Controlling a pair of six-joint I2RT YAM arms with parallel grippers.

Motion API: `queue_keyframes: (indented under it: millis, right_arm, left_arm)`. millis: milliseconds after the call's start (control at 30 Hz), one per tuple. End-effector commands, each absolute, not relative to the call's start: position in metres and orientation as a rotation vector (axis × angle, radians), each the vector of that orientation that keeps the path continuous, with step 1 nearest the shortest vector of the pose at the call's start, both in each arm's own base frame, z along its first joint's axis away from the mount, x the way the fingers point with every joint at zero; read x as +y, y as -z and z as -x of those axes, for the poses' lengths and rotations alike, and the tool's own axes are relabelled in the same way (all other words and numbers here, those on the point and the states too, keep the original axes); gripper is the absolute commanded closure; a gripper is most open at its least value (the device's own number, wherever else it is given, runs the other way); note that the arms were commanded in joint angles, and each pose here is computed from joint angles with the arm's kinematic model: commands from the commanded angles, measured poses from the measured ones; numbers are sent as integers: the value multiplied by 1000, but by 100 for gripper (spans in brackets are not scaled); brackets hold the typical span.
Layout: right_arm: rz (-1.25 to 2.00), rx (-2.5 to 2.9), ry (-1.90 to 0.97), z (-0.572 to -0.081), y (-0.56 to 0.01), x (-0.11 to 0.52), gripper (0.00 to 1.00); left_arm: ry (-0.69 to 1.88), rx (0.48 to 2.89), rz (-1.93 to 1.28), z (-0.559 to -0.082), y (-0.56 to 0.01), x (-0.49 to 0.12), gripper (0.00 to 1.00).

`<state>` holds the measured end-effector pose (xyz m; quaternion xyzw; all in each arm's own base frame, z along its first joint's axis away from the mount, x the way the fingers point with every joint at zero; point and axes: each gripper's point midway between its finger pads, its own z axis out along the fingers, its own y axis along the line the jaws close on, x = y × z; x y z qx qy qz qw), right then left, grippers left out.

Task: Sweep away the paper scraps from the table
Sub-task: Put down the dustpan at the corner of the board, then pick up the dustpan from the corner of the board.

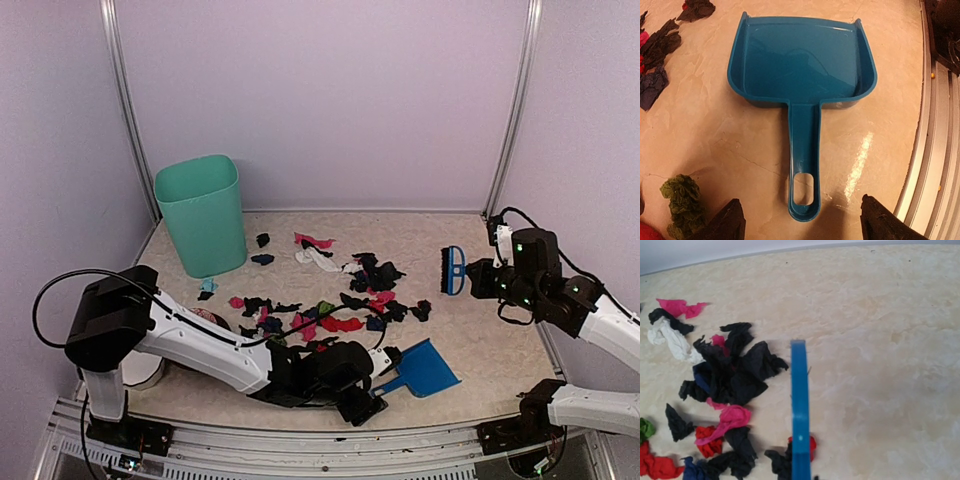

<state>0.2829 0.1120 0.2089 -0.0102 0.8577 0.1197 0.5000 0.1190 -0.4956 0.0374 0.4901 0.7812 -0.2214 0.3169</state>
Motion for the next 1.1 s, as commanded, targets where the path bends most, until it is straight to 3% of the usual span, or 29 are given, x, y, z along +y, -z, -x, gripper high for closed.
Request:
queue_keyframes:
  millis: [0, 567, 867, 1067]
  right_arm:
    - [7, 2045, -326, -282, -216, 111, 100]
    - [21, 2052, -330, -279, -217, 112, 100]
    - [28, 2053, -330, -279, -215, 113, 100]
    - [26, 2059, -327, -279, -210, 112, 100]
  left_arm:
    - [718, 1949, -1197, -124, -54, -517, 24]
    - [710, 1930, -1209, -134, -22, -530, 38]
    - [676, 1944, -1204, -141, -12, -532, 52]
    - [663, 1944, -1197, -142, -12, -529, 69]
